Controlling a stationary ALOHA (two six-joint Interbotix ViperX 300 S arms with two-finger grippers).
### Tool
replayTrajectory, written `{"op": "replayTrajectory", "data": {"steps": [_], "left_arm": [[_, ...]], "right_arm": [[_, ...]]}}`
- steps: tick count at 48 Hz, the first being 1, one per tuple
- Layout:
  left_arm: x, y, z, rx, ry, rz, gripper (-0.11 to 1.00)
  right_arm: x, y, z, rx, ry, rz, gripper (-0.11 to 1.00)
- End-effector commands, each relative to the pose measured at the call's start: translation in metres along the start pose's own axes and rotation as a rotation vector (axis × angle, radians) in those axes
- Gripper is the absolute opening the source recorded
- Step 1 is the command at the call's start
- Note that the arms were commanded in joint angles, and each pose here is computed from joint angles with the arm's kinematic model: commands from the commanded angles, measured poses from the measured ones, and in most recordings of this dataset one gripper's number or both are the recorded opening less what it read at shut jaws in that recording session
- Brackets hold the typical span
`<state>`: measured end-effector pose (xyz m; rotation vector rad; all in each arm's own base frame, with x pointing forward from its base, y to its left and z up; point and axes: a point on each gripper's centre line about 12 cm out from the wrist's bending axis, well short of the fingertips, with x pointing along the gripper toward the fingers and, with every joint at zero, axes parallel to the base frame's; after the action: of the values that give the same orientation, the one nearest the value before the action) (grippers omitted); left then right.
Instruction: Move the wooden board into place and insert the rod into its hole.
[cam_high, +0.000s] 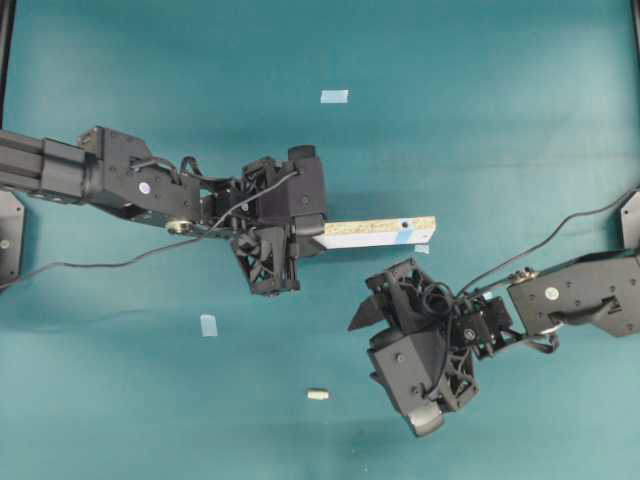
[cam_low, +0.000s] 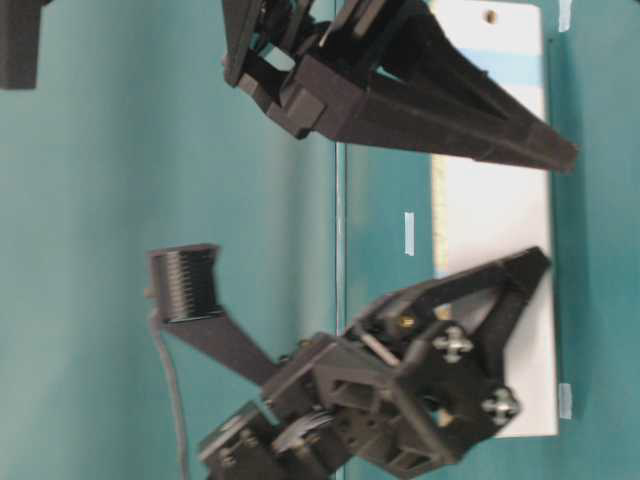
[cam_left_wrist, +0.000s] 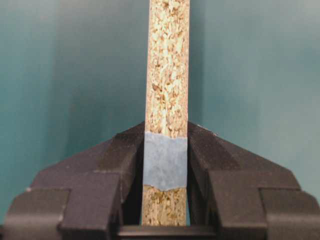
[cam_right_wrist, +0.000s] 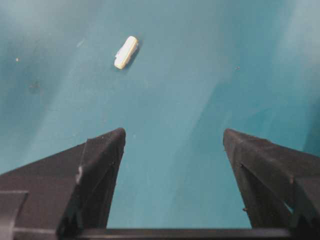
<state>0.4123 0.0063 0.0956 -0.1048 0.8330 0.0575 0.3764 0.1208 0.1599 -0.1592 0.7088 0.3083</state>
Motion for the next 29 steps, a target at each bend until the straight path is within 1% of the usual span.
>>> {"op": "replayTrajectory", "data": {"steps": [1,8,16,29], "left_arm": [[0.0006,-0.0021,0.0143,-0.008,-0.041,-0.005,0.21],[0.0075,-0.0011,0.0172,-0.007,-0.041,-0.003,0.21],[0.0070,0.0001,0.0200,-0.008,-0.054,-0.001,0.21],[0.0061,0.0002,0.0182,-0.005,-0.049,-0.001,0.21]], "right_arm": [[-0.0036,0.0001,0.0125,-0.001,-0.037,0.000,0.87],[-0.0036,0.0001,0.0125,-0.001,-0.037,0.000,0.87],[-0.0041,0.0001,0.0129,-0.001,-0.038,0.000,0.87],[-0.0036,0.0001,0.0125,-0.001,-0.037,0.000,0.87]]}}
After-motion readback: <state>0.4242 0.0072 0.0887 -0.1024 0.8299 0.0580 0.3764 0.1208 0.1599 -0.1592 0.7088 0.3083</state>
